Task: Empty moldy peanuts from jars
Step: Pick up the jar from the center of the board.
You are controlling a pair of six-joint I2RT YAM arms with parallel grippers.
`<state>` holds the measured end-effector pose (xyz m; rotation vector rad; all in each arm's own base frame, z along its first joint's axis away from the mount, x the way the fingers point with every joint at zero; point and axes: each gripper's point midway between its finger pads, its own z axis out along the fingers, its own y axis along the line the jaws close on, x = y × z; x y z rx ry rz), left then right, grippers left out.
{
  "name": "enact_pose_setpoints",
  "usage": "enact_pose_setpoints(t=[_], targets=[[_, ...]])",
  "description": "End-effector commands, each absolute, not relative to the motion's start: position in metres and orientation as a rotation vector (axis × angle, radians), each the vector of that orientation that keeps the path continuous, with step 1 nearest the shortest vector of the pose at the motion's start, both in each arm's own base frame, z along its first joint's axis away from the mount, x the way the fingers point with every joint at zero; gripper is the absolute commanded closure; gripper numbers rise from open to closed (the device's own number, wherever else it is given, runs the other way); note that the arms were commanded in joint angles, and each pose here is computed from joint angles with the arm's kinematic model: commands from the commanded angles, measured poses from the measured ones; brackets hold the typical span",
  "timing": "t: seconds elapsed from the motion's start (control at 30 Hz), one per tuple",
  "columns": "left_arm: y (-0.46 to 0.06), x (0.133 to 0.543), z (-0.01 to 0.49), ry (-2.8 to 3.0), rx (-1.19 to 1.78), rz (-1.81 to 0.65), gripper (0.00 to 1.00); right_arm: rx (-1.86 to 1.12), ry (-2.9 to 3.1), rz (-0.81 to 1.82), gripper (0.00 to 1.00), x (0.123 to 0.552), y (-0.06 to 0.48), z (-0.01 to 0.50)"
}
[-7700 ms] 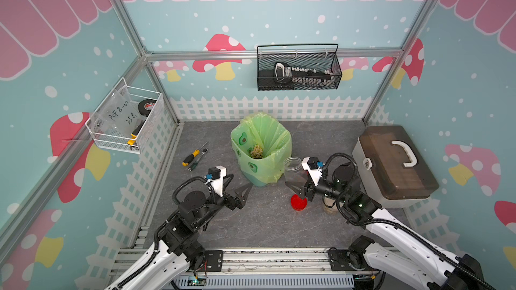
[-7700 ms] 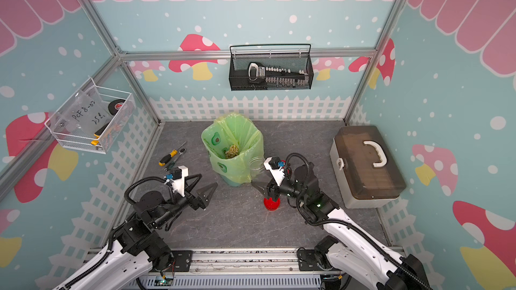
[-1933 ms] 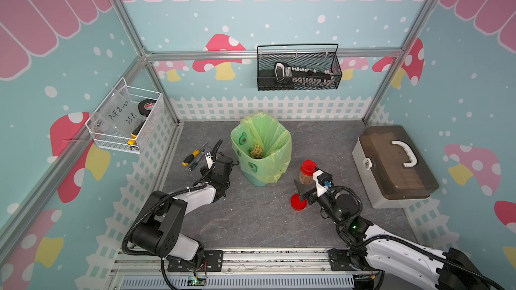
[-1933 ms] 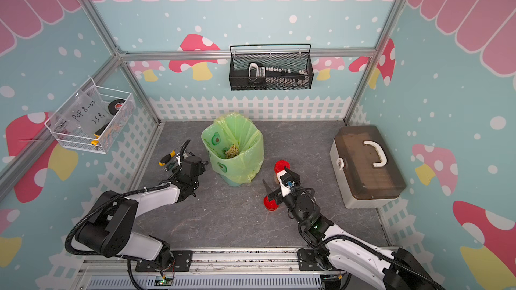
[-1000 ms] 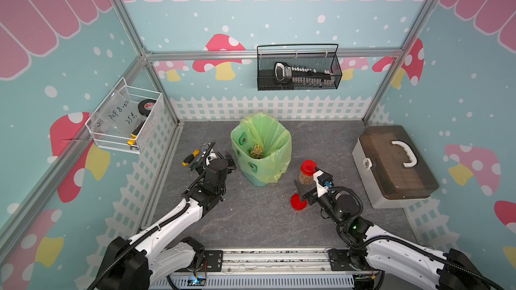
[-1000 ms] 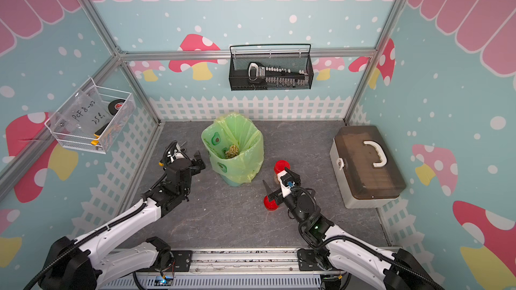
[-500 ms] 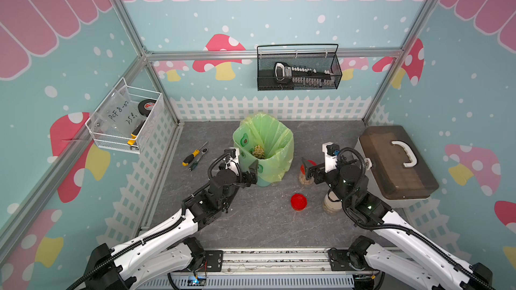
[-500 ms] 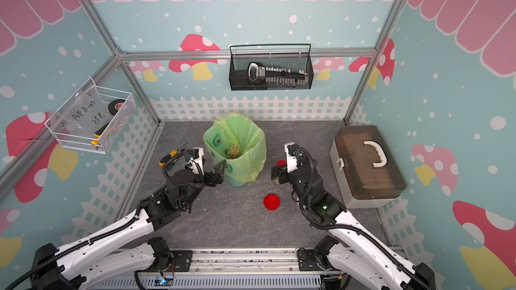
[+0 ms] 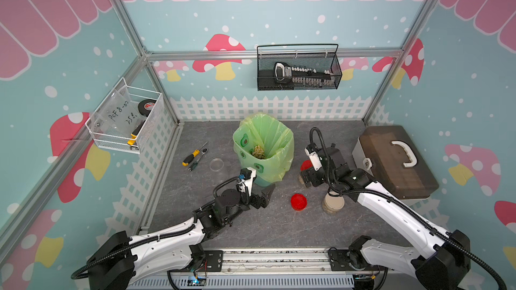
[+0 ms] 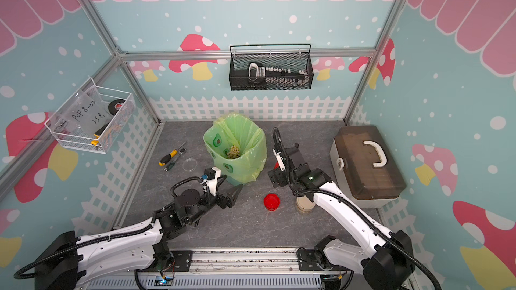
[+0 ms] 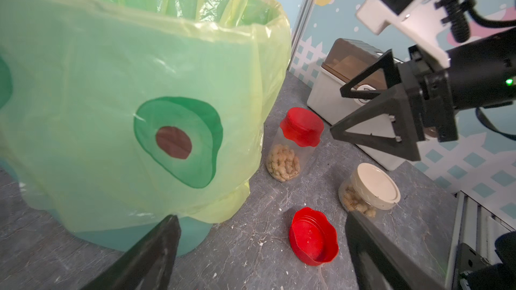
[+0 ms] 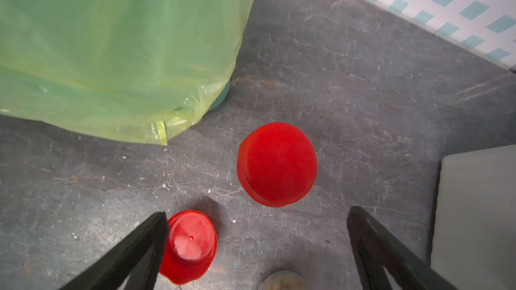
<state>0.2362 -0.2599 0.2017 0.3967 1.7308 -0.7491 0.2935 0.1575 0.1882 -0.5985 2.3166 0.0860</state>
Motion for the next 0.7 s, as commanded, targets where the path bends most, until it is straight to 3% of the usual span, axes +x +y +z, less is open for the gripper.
enact_pose_setpoints(t=[0.0,0.33,0.67], targets=[[-0.274,0.231,0.231,1.582,0.435,-0.84,0.11,-0.62,2.342,0.085,0.01,0.295,0.157,0.189],[-0.272,0.226,0.232,1.553,0.433,-0.866,0.15,-0.582,2.257,0.222,0.02,0.303,0.173,0.149],[-0.277,0.227,0.229,1.57,0.454,-0.866,0.15,-0.394,2.09,0.187,0.01,0.314,0.151,0.125]])
